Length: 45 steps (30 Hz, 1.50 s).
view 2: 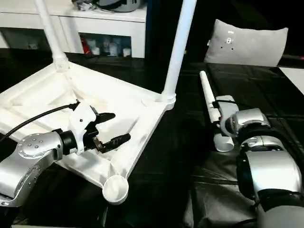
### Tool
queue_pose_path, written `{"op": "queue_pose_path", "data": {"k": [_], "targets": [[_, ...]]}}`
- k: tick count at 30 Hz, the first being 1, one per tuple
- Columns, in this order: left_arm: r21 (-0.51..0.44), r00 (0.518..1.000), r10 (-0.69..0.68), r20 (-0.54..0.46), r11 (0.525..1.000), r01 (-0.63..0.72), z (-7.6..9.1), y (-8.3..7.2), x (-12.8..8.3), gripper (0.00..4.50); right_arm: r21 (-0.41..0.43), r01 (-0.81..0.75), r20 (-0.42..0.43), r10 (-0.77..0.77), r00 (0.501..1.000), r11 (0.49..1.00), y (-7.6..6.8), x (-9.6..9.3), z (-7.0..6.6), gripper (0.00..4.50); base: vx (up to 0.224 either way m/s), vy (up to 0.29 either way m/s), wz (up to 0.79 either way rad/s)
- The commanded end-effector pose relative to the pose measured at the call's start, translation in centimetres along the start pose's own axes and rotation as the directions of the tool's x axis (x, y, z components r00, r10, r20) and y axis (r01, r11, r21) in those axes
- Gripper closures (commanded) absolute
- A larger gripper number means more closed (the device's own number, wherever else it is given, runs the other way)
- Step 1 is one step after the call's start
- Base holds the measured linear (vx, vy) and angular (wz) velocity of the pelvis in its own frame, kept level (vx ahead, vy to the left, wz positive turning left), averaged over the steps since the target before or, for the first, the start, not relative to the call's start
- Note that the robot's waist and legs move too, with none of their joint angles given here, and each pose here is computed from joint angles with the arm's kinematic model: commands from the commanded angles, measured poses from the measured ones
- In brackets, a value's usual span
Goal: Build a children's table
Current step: Pick table leg
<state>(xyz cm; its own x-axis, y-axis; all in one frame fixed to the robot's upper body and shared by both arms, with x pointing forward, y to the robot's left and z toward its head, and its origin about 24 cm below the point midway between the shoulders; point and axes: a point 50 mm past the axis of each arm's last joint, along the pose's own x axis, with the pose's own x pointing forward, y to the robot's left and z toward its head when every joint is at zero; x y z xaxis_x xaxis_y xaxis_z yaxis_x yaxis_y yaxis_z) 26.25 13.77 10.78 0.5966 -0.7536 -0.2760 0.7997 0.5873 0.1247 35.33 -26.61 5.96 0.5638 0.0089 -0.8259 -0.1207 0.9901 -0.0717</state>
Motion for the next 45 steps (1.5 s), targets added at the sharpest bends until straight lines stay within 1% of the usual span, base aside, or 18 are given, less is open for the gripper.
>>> {"op": "queue_pose_path", "data": {"k": [1, 6, 9, 10, 15, 16, 17, 18, 19, 20, 22, 23, 24, 26, 29, 31, 36, 45], "targets": [[0.002, 1.0, -0.018, -0.004, 1.0, 0.018, 0.1, -0.1, 0.1, 0.0, 0.035, -0.005, -0.009, 0.006, 1.0, 0.999, -0.5, 0.0, -0.5, 2.33, 0.0, 0.0, 0.0], [0.008, 1.0, -0.013, 0.001, 1.0, 0.013, 0.2, 0.1, 0.0, 0.0, 0.097, -0.023, 0.024, 0.02, 0.999, 0.995, -0.8, -0.1, -0.6, 2.53, 0.0, 0.0, 0.0], [0.012, 1.0, -0.008, 0.01, 1.0, 0.008, 0.3, 0.1, 0.0, 0.0, 0.196, -0.014, 0.101, -0.006, 0.995, 0.98, -1.3, -0.3, -0.2, 2.6, 0.0, 0.0, 0.0], [0.01, 1.0, 0.002, 0.018, 1.0, -0.003, 0.3, 0.3, 0.0, 0.0, 0.254, -0.037, 0.177, -0.009, 0.984, 0.966, -1.5, -0.6, 0.6, 2.6, 0.0, 0.0, 0.0], [0.0, 0.999, 0.027, 0.042, 1.0, -0.027, 0.5, 0.5, 0.0, 0.0, 0.31, -0.099, 0.339, -0.013, 0.941, 0.946, -1.7, -1.0, 2.0, 2.62, 0.0, 0.0, 0.0], [-0.034, 0.985, 0.102, 0.142, 0.995, -0.098, 1.8, 1.3, 0.6, 0.0, 0.343, -0.368, 0.654, 0.061, 0.754, 0.864, -1.1, -3.0, 5.5, 2.62, 0.0, 0.0, 0.0], [-0.035, 0.984, 0.104, 0.144, 0.994, -0.1, 1.8, 1.4, 0.6, 0.0, 0.342, -0.374, 0.661, 0.062, 0.748, 0.862, -1.1, -3.1, 5.5, 2.62, 0.0, 0.0, 0.0], [-0.051, 0.977, 0.122, 0.176, 0.992, -0.114, 2.3, 1.6, 0.8, 0.0, 0.312, -0.449, 0.724, 0.096, 0.683, 0.837, -0.9, -3.8, 6.2, 2.62, 0.0, 0.0, 0.0], [-0.094, 0.957, 0.154, 0.247, 0.986, -0.134, 3.6, 2.1, 1.2, 0.0, 0.203, -0.592, 0.839, 0.174, 0.516, 0.78, -0.3, -5.4, 7.5, 2.62, 0.0, 0.0, 0.0], [-0.1, 0.953, 0.158, 0.258, 0.986, -0.136, 3.8, 2.1, 1.3, 0.0, 0.183, -0.609, 0.852, 0.185, 0.49, 0.772, -0.2, -5.7, 7.6, 2.62, 0.0, 0.0, 0.0], [-0.184, 0.906, 0.158, 0.393, 0.979, -0.091, 6.5, 2.2, 2.1, 0.0, -0.062, -0.753, 0.918, 0.334, 0.215, 0.656, 1.7, -8.4, 8.4, 2.62, 0.0, 0.0, 0.0], [-0.216, 0.881, 0.148, 0.45, 0.975, -0.053, 7.8, 2.1, 2.4, 0.0, -0.155, -0.783, 0.913, 0.39, 0.119, 0.603, 2.6, -9.4, 8.4, 2.62, 0.0, 0.0, 0.0], [-0.216, 0.881, 0.148, 0.45, 0.975, -0.053, 7.8, 2.1, 2.4, 0.0, -0.155, -0.783, 0.913, 0.39, 0.119, 0.603, 2.6, -9.4, 8.4, 2.62, 0.0, 0.0, 0.0], [-0.275, 0.821, 0.147, 0.552, 0.961, 0.013, 10.3, 2.1, 3.2, 0.0, -0.315, -0.8, 0.868, 0.496, -0.025, 0.51, 4.7, -11.1, 8.1, 2.62, 0.0, 0.0, 0.0], [-0.333, 0.778, 0.176, 0.603, 0.942, 0.045, 12.0, 2.4, 4.0, 0.0, -0.416, -0.807, 0.818, 0.56, -0.13, 0.419, 6.4, -12.2, 7.7, 2.63, 0.0, 0.0, 0.0], [-0.366, 0.763, 0.19, 0.618, 0.928, 0.066, 12.8, 2.5, 4.4, 0.0, -0.455, -0.811, 0.786, 0.594, -0.171, 0.369, 7.5, -12.5, 7.4, 2.63, 0.0, 0.0, 0.0], [-0.42, 0.724, 0.191, 0.663, 0.895, 0.148, 14.3, 2.6, 4.9, 0.0, -0.488, -0.822, 0.705, 0.688, -0.173, 0.294, 10.2, -12.1, 6.3, 2.63, 0.0, 0.0, 0.0], [-0.48, 0.729, 0.185, 0.659, 0.85, 0.218, 14.4, 2.3, 5.7, 0.0, -0.489, -0.853, 0.597, 0.783, -0.174, 0.184, 12.7, -11.8, 4.0, 2.63, 0.0, 0.0, 0.0]]}}
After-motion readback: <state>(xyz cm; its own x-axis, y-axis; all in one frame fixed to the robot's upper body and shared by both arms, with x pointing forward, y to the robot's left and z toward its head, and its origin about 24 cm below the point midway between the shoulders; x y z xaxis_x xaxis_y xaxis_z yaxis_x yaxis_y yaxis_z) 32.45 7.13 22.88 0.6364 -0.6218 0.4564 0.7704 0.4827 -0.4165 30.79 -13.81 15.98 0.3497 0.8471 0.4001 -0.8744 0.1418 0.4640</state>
